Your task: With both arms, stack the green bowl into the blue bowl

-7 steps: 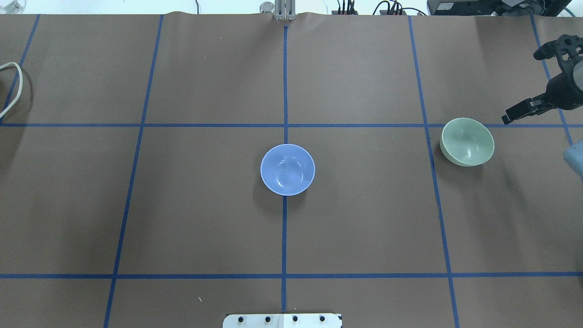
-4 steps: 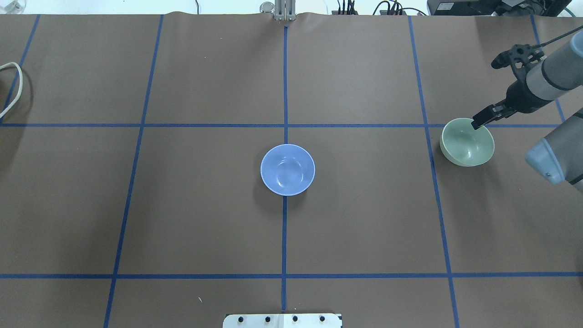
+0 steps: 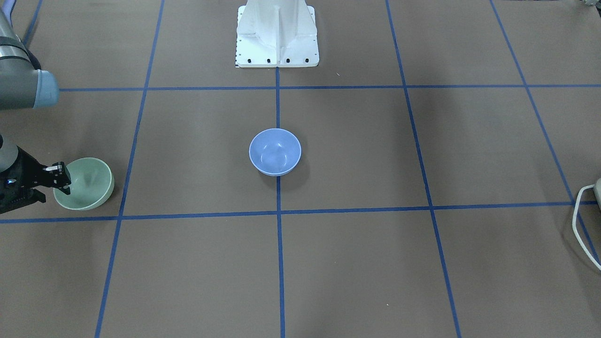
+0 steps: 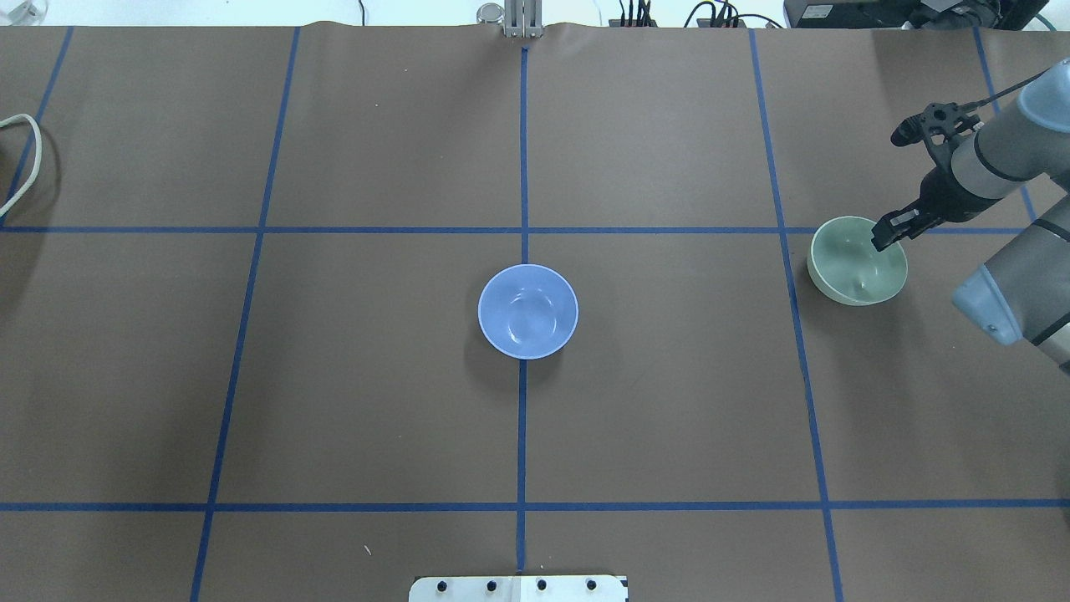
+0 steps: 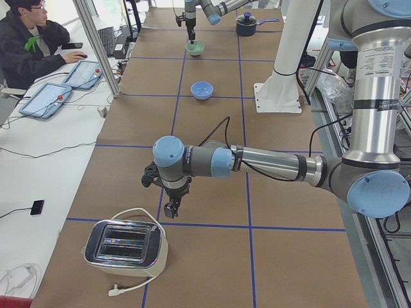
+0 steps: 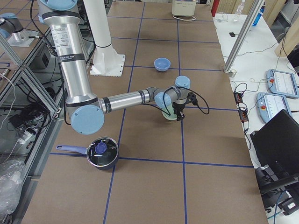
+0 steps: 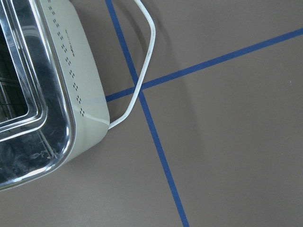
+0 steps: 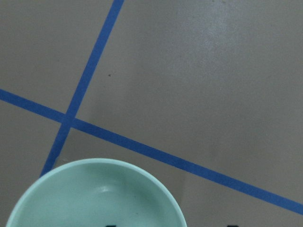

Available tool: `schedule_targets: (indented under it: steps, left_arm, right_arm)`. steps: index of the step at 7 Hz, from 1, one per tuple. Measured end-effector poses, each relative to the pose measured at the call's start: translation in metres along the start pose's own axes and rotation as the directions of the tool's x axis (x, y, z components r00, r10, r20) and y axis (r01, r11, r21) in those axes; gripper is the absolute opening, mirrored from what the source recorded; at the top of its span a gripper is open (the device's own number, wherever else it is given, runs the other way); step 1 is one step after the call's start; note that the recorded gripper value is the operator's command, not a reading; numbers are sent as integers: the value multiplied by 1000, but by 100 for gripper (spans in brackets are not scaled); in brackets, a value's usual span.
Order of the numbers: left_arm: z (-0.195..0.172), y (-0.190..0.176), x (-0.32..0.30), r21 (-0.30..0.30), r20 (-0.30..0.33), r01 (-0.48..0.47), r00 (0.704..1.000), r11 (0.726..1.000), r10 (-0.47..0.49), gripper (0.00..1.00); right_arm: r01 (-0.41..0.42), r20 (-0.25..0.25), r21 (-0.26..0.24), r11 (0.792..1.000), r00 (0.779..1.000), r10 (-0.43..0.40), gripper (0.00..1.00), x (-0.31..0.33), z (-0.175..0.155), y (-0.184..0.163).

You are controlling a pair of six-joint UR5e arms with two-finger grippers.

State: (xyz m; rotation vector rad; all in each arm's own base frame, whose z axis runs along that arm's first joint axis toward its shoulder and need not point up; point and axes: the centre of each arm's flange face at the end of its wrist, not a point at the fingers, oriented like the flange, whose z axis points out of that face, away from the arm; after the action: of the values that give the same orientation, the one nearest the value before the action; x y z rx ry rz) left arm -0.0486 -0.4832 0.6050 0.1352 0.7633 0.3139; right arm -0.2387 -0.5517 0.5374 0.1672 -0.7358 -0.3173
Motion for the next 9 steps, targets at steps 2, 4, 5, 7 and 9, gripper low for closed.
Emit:
schedule_targets:
  steps: [2, 4, 5, 7, 9]
  left_arm:
    - [0, 0, 0, 0, 0, 0, 1000, 1000, 0, 98]
    - [0, 0, 0, 0, 0, 0, 1000, 1000, 0, 98]
    - [0, 0, 0, 0, 0, 0, 1000, 1000, 0, 98]
    - [2, 2, -1, -6, -1, 11, 1000, 1000, -11, 98]
    - [5, 7, -3, -15, -7, 82, 997, 997, -82, 98]
  right_arm:
    - [-9, -3, -13, 1000, 1000, 9, 3, 5, 6, 2]
    - [-14, -2, -18, 1000, 1000, 14, 0, 6, 8, 2]
    - [-16, 5, -17, 1000, 1000, 16, 0, 4, 7, 1]
    - [-24, 58, -16, 1000, 998, 25, 0, -2, -4, -7]
    - [-99, 140, 0, 995, 985, 98, 0, -6, -34, -24]
